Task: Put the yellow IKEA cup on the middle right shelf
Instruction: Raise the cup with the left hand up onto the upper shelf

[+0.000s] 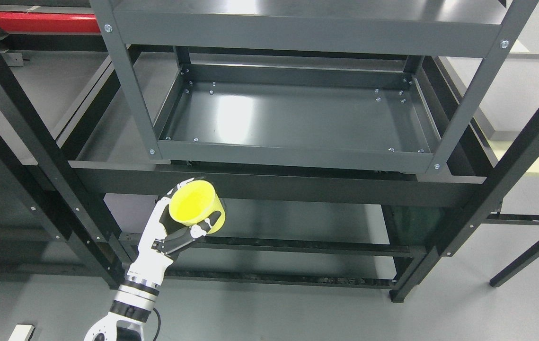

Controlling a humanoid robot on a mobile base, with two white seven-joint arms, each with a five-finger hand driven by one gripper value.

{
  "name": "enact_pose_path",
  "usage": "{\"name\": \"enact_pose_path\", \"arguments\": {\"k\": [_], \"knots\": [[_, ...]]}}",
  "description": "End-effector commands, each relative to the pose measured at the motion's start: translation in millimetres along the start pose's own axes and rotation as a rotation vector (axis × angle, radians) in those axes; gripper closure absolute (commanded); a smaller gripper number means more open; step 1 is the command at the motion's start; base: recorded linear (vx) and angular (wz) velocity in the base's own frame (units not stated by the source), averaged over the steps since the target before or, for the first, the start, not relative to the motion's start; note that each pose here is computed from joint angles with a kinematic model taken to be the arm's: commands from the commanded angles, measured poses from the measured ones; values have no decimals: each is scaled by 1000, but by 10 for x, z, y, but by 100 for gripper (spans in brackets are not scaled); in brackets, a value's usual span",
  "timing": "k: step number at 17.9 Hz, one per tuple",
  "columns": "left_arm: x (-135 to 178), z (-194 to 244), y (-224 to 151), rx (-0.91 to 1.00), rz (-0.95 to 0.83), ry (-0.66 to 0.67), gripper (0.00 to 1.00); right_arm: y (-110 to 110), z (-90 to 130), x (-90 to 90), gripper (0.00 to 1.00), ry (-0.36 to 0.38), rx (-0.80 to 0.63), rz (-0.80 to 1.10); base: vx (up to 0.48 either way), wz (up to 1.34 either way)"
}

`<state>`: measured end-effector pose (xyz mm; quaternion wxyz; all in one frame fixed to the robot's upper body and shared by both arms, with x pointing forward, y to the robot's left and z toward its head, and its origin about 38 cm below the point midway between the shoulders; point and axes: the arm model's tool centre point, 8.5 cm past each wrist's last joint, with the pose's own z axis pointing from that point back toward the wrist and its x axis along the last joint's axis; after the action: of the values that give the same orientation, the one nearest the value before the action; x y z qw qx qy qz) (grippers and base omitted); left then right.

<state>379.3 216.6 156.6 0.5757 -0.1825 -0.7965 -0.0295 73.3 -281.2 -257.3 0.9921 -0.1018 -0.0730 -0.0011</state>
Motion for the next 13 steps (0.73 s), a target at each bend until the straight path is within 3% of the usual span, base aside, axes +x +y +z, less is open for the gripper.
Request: {"name": "enact_pose_path", "arguments": {"k": [1,5,11,13], "knots": [[-20,-25,-146,-61,-7,-3,98,-97,-6,-89,1,15,-12,-3,40,61],[18,-27,-241,-87,-11,-54,98,-97,-6,-89,1,15,-12,-3,65,145],[-30,-28,-828,-240,32,-95,97,-97,-6,-89,1,15,-12,-3,85,-143],[-27,-24,-866,-250,34,-106,97,-97,-6,-89,1,15,-12,-3,108,-247]]}}
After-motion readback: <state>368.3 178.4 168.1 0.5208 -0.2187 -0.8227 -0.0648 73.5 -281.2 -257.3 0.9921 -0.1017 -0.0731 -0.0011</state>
